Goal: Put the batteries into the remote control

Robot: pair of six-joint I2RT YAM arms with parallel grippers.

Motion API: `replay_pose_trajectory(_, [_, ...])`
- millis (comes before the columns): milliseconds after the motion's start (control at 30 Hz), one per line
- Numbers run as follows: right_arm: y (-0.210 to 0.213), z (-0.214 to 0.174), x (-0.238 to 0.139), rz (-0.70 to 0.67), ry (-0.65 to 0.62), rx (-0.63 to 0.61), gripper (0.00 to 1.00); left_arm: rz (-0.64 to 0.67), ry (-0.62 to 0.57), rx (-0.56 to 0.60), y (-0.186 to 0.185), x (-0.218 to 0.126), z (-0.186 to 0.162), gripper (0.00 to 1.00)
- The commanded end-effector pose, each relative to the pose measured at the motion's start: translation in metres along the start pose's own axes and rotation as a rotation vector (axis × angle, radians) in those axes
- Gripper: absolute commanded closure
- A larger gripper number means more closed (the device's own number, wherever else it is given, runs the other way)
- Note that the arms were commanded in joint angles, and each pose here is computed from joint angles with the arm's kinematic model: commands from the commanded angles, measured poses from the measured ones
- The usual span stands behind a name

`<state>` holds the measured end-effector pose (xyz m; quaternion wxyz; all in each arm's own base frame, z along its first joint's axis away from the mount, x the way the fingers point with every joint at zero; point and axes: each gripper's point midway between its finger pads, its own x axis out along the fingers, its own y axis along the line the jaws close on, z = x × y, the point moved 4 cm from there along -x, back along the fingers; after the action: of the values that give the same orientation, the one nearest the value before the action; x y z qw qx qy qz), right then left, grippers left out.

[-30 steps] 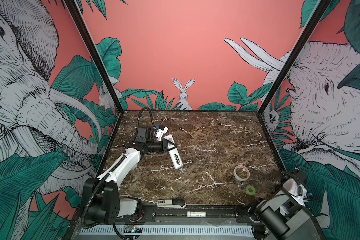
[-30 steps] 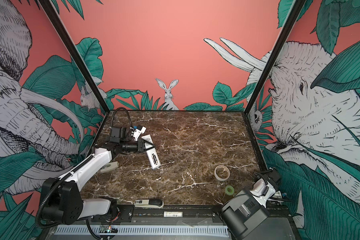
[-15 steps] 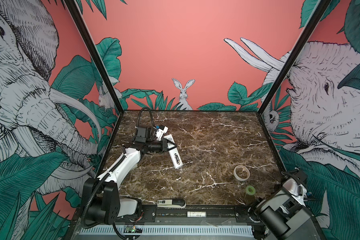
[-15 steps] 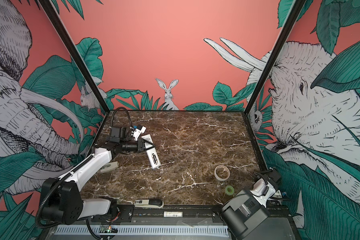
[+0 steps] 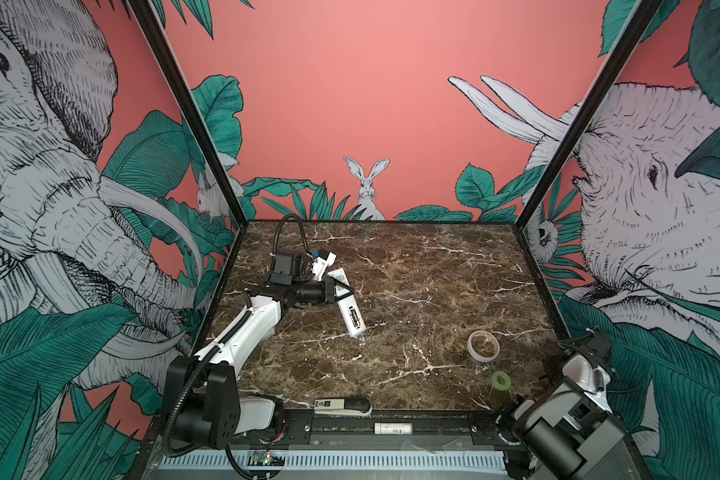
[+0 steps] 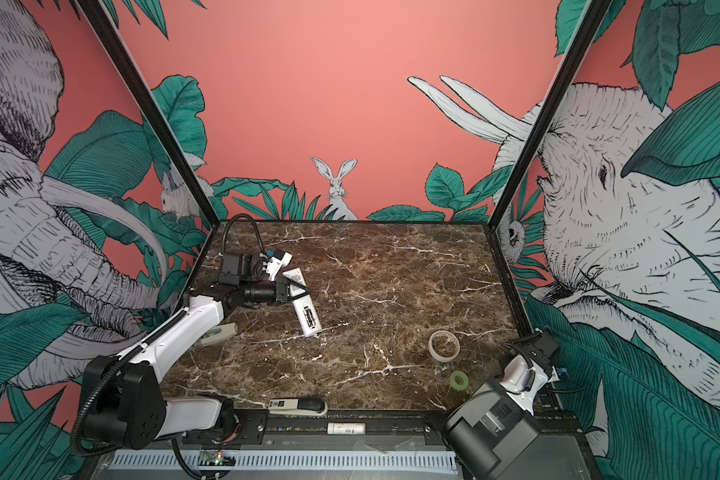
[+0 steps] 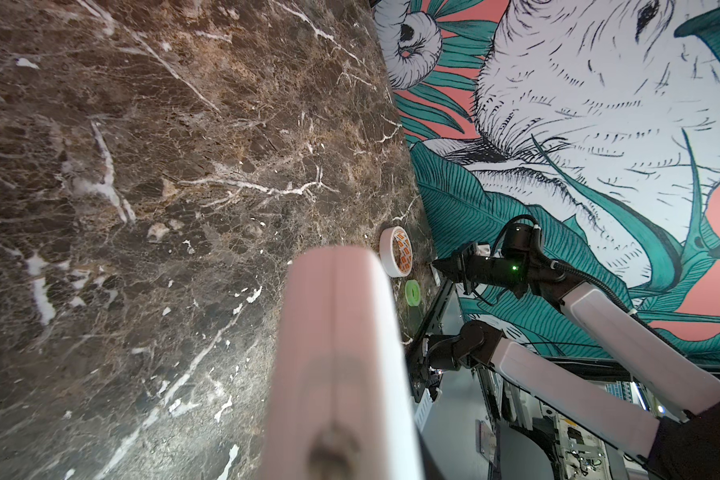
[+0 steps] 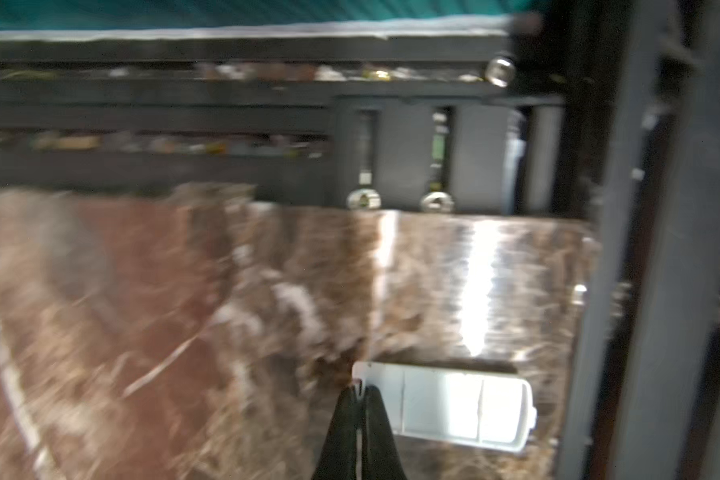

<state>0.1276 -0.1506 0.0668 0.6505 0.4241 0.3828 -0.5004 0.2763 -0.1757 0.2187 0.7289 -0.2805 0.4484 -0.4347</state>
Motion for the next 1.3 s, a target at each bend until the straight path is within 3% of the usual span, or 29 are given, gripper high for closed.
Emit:
replay_pose_trajectory(0, [0.028,-0.001,-0.021,0.142,-0.047,-0.085,0.99,-0.034,-0.035,0.058,-0.013,-0.006,0.006,1.0])
replay_pose_trajectory(100, [0.062,-0.002,-0.041,0.254,-0.07,-0.206,0.99,-0.04,-0.04,0.057,-0.012,-0.006,0.007,1.0])
replay_pose_trajectory(367, [0.156,-0.046,-0.068,0.506,0.062,-0.524,1.0,-0.051,-0.041,0.07,-0.013,-0.005,0.006,1.0])
replay_pose_trajectory(600, [0.237,-0.151,-0.098,0.645,0.219,-0.991,1.0,-0.051,-0.043,0.088,-0.016,-0.009,0.003,1.0])
replay_pose_trajectory(700, [0.256,-0.2,-0.103,0.654,0.284,-1.13,1.0,-0.04,-0.047,0.097,-0.017,-0.011,0.002,1.0])
replay_pose_trajectory(1067, [0.28,-0.339,-0.091,0.663,0.403,-1.207,1.0,-0.022,-0.075,0.099,-0.016,-0.019,-0.003,1.0])
replay_pose_trajectory(1267, [0.283,-0.378,-0.101,0.724,0.453,-1.24,1.0,0.066,-0.082,0.079,-0.001,-0.021,-0.009,1.0])
